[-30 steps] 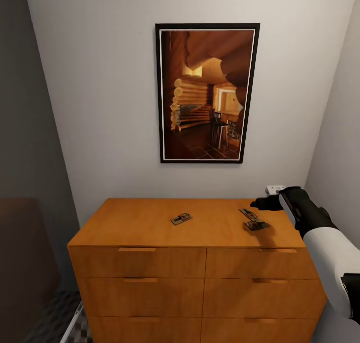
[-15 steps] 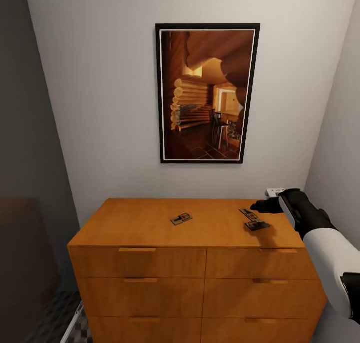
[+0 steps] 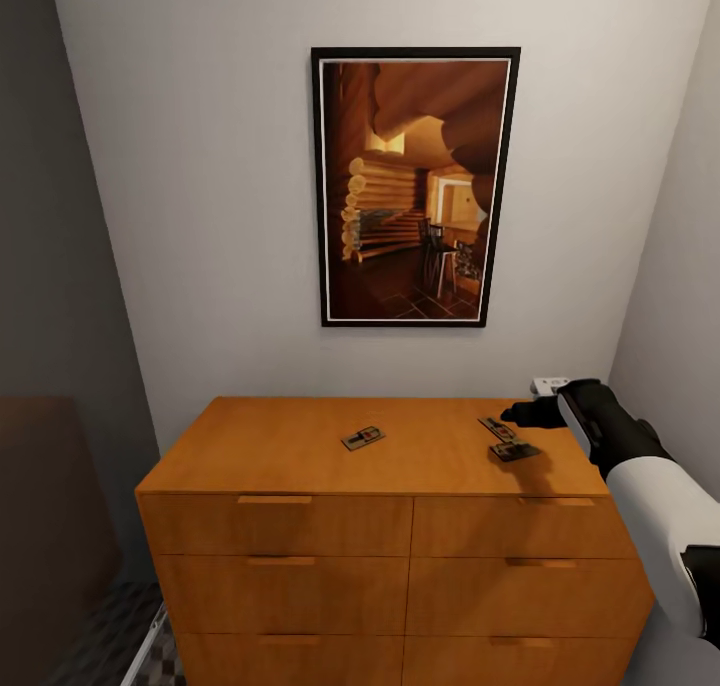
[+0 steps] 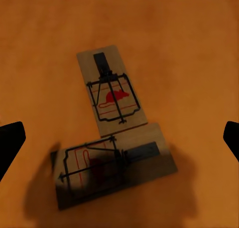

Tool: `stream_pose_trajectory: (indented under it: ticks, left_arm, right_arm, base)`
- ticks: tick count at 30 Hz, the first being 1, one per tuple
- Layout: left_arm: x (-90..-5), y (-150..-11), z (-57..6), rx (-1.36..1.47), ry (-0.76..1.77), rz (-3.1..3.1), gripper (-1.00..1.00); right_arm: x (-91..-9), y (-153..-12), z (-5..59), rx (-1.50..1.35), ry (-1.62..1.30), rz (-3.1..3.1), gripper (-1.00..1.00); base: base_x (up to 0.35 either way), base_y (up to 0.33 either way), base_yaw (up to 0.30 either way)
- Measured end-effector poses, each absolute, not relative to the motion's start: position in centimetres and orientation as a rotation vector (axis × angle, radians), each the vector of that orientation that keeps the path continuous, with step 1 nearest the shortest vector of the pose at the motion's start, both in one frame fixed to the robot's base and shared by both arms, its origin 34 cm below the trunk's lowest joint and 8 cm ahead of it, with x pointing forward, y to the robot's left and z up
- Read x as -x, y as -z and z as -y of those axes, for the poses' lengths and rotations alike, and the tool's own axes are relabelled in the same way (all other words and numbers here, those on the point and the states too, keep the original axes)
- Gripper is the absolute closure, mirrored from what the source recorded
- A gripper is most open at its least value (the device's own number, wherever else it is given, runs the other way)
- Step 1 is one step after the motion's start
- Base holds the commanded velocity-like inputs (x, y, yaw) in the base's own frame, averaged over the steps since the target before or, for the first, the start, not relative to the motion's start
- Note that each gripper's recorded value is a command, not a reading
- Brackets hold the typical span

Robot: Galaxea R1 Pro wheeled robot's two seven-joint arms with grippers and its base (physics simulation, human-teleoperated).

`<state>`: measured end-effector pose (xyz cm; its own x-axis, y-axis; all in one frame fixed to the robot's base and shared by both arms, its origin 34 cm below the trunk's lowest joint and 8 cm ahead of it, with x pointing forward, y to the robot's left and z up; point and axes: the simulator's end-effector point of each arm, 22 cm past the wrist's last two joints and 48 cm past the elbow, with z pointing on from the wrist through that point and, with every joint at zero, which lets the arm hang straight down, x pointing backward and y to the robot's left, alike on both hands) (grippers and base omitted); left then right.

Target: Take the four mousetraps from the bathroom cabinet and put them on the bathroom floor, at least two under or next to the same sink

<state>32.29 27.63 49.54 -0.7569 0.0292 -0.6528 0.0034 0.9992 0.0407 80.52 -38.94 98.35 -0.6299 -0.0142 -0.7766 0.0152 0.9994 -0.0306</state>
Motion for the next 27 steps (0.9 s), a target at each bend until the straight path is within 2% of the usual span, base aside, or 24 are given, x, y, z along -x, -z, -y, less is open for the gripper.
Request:
stream_pose_trajectory:
  ticks: [16, 27]
  left_arm:
    - [-32.3, -49.5, -27.6, -0.023, -0.048, -2.430, -1.00]
    - [-32.2, -49.5, -27.6, -0.022, -0.048, -2.431, -1.00]
  right_arm:
    - [-80.6, -97.5, 36.7, 0.071, -0.072, -2.249, -1.00]
    - [-80.6, -96.9, 36.8, 0.128, -0.043, -2.244, -1.00]
  base:
    - [0.000, 0.000, 0.000]
    - [0.000, 0.000, 0.000]
